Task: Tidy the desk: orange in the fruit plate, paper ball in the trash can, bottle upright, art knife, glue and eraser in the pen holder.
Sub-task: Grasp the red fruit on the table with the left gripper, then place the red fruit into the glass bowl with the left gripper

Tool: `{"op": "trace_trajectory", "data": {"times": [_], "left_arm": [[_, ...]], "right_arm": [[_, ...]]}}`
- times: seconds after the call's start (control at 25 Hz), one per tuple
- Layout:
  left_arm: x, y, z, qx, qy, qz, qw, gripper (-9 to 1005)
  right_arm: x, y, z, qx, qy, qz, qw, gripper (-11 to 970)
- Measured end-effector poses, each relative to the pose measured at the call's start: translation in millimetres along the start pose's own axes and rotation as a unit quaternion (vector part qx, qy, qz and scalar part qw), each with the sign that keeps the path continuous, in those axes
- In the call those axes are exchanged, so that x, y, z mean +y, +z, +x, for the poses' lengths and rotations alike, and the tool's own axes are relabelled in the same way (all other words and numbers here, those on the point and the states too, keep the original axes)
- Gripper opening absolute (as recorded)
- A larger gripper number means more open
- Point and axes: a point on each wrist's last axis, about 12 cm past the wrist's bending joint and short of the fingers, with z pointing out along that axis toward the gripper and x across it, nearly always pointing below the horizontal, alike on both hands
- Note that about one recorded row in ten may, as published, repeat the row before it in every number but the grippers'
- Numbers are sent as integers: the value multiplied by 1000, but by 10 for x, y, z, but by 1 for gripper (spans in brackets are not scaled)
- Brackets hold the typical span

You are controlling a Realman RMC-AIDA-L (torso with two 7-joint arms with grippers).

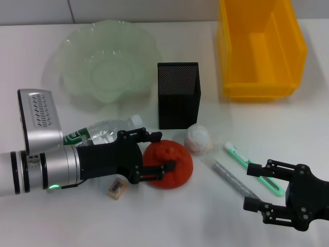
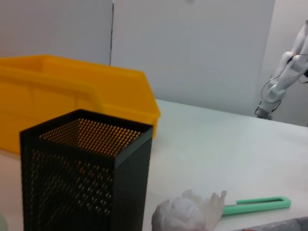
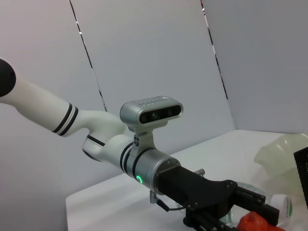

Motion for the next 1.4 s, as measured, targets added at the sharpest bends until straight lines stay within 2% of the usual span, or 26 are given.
{"op": "trace_trajectory", "data": {"times": [0.44, 0.64, 0.76, 1.08, 1.24, 1.4], "left_arm": [[22, 3, -4, -11, -13, -17, 1000, 742], [12, -3, -16, -23, -19, -18, 999, 517], [-1, 9, -20, -21, -20, -10, 1000, 313], [-19, 20, -47, -25, -21, 3, 999, 250], [-29, -12, -101, -44, -36, 15, 998, 218], [-58, -53, -177, -69, -30, 36, 997, 187]], "right_arm": [[0, 8, -3, -1, 1, -2, 1000, 723], [2, 8, -2, -2, 1, -2, 1000, 722], [2, 8, -2, -2, 1, -3, 1000, 722], [3, 21, 16, -1, 6, -1, 1000, 723], [3, 24, 19, -2, 7, -1, 1000, 723], [9, 39, 31, -4, 8, -2, 1000, 723]]}}
